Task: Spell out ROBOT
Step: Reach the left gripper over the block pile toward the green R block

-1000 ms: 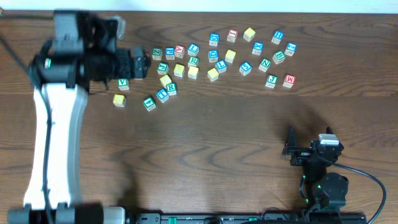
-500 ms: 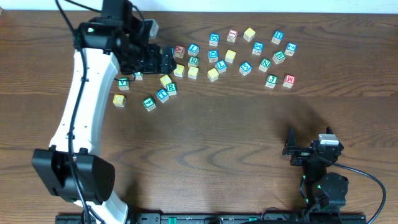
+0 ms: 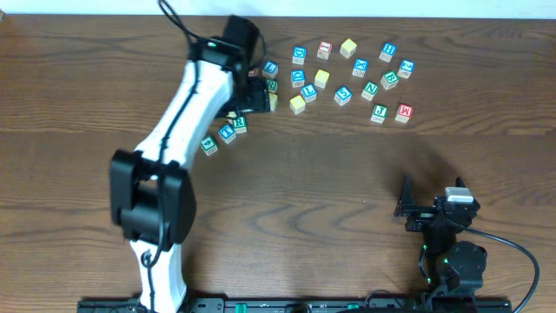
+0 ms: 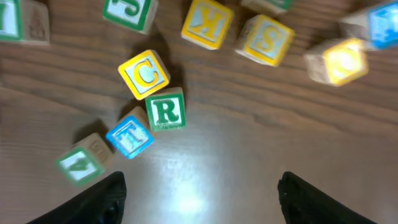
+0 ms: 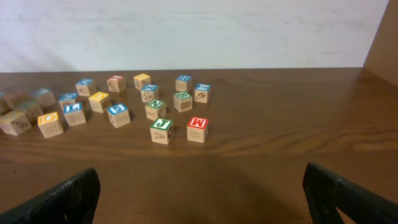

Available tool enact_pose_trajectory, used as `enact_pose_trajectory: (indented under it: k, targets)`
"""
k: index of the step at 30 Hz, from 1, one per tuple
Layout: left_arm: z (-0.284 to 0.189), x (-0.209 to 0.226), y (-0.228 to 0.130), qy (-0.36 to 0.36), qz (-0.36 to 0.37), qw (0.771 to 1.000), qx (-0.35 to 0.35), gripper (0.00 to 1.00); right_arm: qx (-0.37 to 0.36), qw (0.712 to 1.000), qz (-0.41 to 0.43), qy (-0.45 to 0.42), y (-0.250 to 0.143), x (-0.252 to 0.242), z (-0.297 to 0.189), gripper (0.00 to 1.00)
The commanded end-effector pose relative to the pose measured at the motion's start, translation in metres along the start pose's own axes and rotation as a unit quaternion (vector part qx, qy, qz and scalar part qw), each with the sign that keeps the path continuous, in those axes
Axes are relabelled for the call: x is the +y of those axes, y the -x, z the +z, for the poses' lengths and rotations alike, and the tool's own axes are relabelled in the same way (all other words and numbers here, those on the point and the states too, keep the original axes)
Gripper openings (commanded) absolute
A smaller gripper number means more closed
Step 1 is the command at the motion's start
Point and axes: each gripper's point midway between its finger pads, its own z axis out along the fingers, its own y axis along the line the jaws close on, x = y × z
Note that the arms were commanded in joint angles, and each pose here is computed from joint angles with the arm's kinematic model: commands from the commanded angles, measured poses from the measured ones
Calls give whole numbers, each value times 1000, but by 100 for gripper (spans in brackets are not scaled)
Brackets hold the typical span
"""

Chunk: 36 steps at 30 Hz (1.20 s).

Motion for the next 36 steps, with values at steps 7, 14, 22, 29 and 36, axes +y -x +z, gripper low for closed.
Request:
enact_pose_trajectory:
  k: [7,14,22,29,36]
  targets:
    - [37,18,16,58,-81,995,-20,68,0,1000,-3,-2,0,-1,0,99]
    - [49,19,23,64,-96,993,-32,67,0,1000,-3,-2,0,-1,0,99]
    - [55,27,24,86,-112,989,-43,67,0,1000,-3,-2,0,-1,0,99]
    - [65,29,20,85,-117,988,-43,67,0,1000,-3,-2,0,-1,0,99]
    - [76,29,19,86,-114,989,-40,67,0,1000,-3,-2,0,-1,0,99]
